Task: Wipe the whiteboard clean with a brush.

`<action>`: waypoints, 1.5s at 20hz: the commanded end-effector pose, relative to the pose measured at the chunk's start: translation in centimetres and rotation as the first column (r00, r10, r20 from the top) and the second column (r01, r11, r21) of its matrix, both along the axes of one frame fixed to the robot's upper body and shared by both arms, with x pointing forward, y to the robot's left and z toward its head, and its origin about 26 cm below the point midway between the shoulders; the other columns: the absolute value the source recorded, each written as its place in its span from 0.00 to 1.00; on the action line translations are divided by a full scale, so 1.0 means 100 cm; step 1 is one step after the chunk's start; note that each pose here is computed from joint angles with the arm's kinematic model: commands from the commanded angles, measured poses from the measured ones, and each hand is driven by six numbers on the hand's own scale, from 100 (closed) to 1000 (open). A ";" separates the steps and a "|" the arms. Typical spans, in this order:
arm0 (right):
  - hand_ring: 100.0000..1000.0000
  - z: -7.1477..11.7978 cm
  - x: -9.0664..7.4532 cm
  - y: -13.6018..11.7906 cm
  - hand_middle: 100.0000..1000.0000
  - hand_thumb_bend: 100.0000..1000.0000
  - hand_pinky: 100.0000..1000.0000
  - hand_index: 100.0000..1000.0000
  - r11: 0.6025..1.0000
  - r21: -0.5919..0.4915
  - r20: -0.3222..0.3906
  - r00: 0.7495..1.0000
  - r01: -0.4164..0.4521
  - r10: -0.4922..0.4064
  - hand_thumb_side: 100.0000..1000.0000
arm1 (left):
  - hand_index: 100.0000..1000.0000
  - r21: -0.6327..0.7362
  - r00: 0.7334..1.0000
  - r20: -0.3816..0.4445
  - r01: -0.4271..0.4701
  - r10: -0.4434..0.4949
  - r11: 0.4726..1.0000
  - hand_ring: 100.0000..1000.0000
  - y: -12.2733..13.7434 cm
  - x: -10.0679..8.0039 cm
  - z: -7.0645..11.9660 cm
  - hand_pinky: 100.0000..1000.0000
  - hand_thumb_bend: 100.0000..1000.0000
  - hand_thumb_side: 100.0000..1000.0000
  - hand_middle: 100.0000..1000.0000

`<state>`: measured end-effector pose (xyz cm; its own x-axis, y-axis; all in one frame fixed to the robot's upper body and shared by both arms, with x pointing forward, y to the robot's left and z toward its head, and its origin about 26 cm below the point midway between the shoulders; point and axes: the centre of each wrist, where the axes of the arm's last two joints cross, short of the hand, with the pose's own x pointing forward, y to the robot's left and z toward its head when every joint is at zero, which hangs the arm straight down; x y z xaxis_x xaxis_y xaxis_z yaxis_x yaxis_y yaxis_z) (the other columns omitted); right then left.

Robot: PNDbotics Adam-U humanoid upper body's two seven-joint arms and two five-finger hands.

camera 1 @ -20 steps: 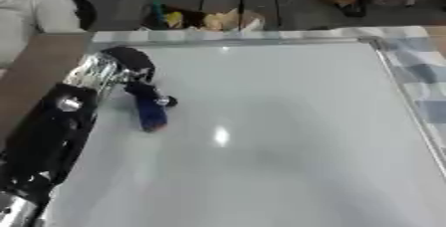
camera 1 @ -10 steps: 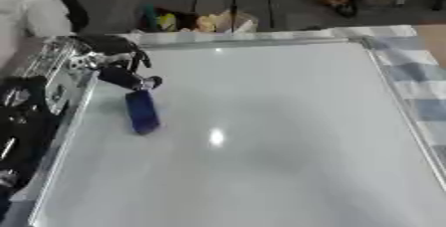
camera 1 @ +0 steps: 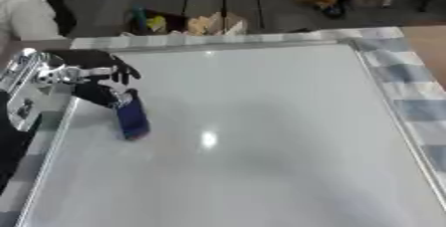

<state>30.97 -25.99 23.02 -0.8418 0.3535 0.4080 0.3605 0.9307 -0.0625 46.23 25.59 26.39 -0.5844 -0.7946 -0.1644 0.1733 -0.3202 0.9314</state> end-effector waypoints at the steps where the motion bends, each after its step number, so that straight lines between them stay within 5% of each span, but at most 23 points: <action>1: 0.84 0.009 -0.003 -0.002 0.62 0.00 0.75 0.76 1.000 -0.024 0.029 1.000 0.006 -0.005 0.85 | 1.00 0.115 0.995 0.010 0.095 -0.097 0.989 0.80 0.011 -0.011 0.020 0.54 0.24 0.78 0.74; 4: 0.84 0.010 -0.003 -0.002 0.62 0.00 0.75 0.76 1.000 -0.025 0.028 1.000 0.004 -0.003 0.84 | 1.00 0.164 0.987 0.028 0.151 -0.157 0.975 0.81 0.016 -0.021 0.024 0.57 0.36 0.75 0.76; 11: 0.84 0.010 -0.002 -0.002 0.61 0.00 0.75 0.76 1.000 -0.022 0.028 1.000 -0.001 0.001 0.84 | 1.00 0.263 0.973 0.089 0.185 -0.215 0.947 0.83 0.035 -0.026 0.028 0.58 0.41 0.65 0.77; 16: 0.84 0.010 -0.002 -0.002 0.61 0.00 0.75 0.76 1.000 -0.020 0.028 1.000 -0.002 0.002 0.84 | 1.00 0.349 0.964 0.108 0.190 -0.241 0.918 0.84 0.048 -0.027 0.031 0.60 0.55 0.62 0.80; 30: 0.84 0.010 -0.002 -0.002 0.60 0.00 0.75 0.76 1.000 -0.010 0.027 1.000 -0.005 0.005 0.85 | 1.00 0.448 0.892 0.183 0.299 -0.414 0.842 0.82 0.054 -0.021 0.032 0.57 0.58 0.57 0.83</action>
<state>30.99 -26.05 23.25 -0.8424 0.3504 0.4094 0.3572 0.9319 -0.0626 44.36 30.48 28.00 -0.6684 -0.4729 -0.5741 -0.2704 -0.5645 0.7799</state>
